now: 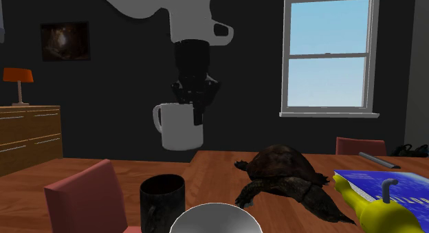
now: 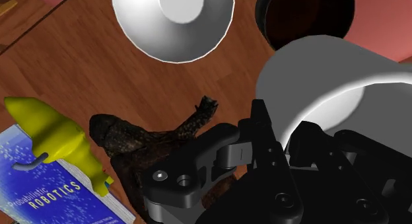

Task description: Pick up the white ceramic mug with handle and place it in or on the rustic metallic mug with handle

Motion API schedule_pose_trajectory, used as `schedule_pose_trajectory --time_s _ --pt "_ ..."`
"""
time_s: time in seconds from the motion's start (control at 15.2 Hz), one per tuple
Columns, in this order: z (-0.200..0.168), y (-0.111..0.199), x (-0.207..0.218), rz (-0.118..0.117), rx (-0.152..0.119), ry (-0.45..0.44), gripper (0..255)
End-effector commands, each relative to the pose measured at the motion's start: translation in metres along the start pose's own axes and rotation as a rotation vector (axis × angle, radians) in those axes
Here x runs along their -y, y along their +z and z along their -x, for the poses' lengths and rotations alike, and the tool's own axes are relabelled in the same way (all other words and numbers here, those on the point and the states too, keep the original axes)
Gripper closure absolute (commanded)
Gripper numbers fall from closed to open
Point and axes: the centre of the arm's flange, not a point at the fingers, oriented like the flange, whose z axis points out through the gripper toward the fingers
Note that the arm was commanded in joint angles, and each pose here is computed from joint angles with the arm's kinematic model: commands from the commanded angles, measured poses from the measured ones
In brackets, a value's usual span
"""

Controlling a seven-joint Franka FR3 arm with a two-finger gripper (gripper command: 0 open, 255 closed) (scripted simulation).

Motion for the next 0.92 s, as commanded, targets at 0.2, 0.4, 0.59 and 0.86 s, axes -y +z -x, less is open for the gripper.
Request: schedule_pose_trajectory --time_s 0.2,0.4,0.59,0.86 --pt "0.062 -0.014 0.012 0.000 0.000 0.000 255" --pt "0.063 0.002 0.012 0.000 0.000 0.000 255" --pt "0.064 0.018 0.012 0.000 0.000 0.000 255" --pt "0.065 0.039 0.012 0.000 0.000 0.000 255"
